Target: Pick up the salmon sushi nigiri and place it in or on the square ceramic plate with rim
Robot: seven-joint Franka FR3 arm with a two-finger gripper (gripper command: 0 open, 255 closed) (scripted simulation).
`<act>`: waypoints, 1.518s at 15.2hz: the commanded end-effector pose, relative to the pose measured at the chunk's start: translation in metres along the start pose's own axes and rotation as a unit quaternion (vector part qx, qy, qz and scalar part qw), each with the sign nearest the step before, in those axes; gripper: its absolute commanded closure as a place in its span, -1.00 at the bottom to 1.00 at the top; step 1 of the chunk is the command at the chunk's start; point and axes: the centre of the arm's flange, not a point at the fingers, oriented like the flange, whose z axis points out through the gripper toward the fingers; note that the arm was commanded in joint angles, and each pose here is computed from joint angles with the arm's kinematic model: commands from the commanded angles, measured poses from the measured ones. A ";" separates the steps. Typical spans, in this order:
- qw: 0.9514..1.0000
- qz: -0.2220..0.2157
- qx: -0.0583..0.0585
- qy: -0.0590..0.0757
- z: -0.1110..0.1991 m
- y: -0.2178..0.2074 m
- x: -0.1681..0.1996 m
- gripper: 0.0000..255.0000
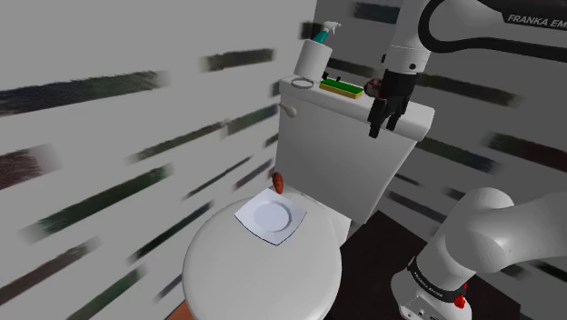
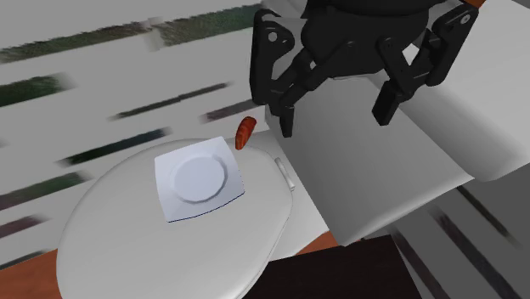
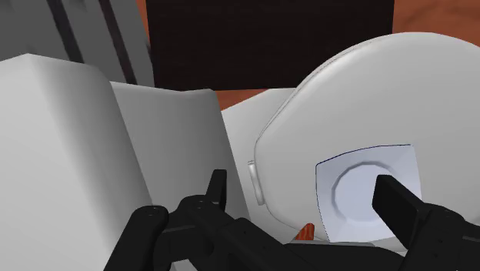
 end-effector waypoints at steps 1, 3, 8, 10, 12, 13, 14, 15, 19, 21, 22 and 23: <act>1.000 0.000 0.000 0.000 0.000 0.000 0.000 -1.00; 1.000 0.012 0.002 0.001 0.018 -0.007 0.017 -1.00; 0.999 0.043 0.008 0.003 0.063 -0.024 0.061 -1.00; 0.998 0.055 0.011 0.003 0.081 -0.030 0.079 -1.00; 0.998 0.068 0.013 0.004 0.099 -0.035 0.097 -1.00; 0.997 0.074 0.014 0.005 0.108 -0.038 0.106 -1.00; 0.997 0.080 0.015 0.005 0.117 -0.041 0.116 -1.00; 0.996 0.086 0.016 0.005 0.125 -0.043 0.125 -1.00; 0.994 0.110 0.021 0.007 0.161 -0.052 0.162 -1.00; 0.992 0.123 0.023 0.008 0.178 -0.056 0.181 -1.00; 0.991 0.129 0.025 0.008 0.187 -0.058 0.190 -1.00; 0.990 0.135 0.026 0.008 0.196 -0.060 0.200 -1.00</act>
